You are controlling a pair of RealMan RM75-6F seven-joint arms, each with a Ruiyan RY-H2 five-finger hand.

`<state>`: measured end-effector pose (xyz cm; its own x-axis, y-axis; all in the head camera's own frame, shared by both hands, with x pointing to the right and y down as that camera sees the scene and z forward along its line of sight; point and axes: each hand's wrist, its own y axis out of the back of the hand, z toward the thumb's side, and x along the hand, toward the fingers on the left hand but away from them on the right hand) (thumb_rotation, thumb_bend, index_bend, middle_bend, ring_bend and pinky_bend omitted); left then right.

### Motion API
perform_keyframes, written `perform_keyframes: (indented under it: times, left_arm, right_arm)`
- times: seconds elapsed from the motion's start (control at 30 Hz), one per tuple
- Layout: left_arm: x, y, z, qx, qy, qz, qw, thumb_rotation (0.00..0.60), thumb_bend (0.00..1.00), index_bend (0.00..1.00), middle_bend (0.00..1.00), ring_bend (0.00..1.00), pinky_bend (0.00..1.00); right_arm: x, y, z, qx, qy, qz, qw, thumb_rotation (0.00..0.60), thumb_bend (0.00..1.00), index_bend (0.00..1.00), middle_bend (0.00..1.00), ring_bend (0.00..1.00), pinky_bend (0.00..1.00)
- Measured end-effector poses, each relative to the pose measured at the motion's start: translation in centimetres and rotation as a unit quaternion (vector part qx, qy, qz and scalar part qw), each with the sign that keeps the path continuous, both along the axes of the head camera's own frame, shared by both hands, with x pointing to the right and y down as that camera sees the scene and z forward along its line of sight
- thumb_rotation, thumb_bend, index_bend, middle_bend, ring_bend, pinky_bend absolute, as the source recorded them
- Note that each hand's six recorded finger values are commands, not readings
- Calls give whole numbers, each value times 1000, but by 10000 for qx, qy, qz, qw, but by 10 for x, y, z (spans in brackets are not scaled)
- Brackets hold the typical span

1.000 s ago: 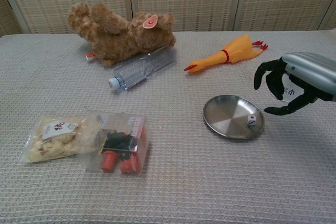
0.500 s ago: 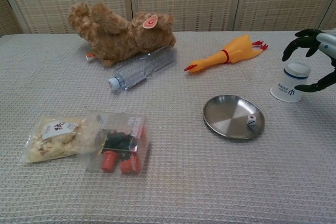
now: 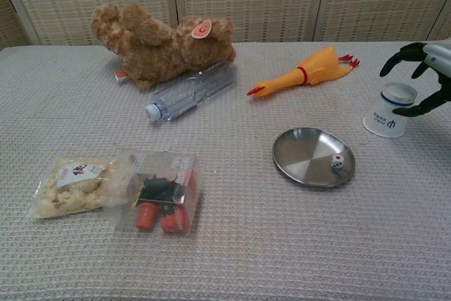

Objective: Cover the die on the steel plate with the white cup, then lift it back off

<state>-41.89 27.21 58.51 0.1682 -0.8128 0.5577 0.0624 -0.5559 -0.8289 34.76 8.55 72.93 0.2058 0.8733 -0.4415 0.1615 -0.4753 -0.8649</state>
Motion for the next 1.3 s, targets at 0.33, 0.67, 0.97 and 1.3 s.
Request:
perform_keyframes:
  times: [0.33,0.67,0.97,1.3]
  left_arm:
    - [0,0,-1,16,21,-14,10000,600,366,278,444,419,573]
    - [0,0,-1,4,13,-5,10000,600,366,278,445,420,573]
    - [0,0,1,-23,-2,-1,10000,600,367,278,445,419,574]
    - [0,0,1,-46,-3,12,10000,600,367,278,446,419,573]
  right_arm:
    - [-7,3,18,-219,68,-59,9997,600,145,360,215,84,314]
    - [-10,-2,7,230,-40,-37,9997,600,271,613,522,504,724]
    - [-22,1,-12,724,-331,-164,9967,600,275,646,556,542,767]
    - [-81,36,-31,152,-1543,-597,9861,600,274,646,556,542,767]
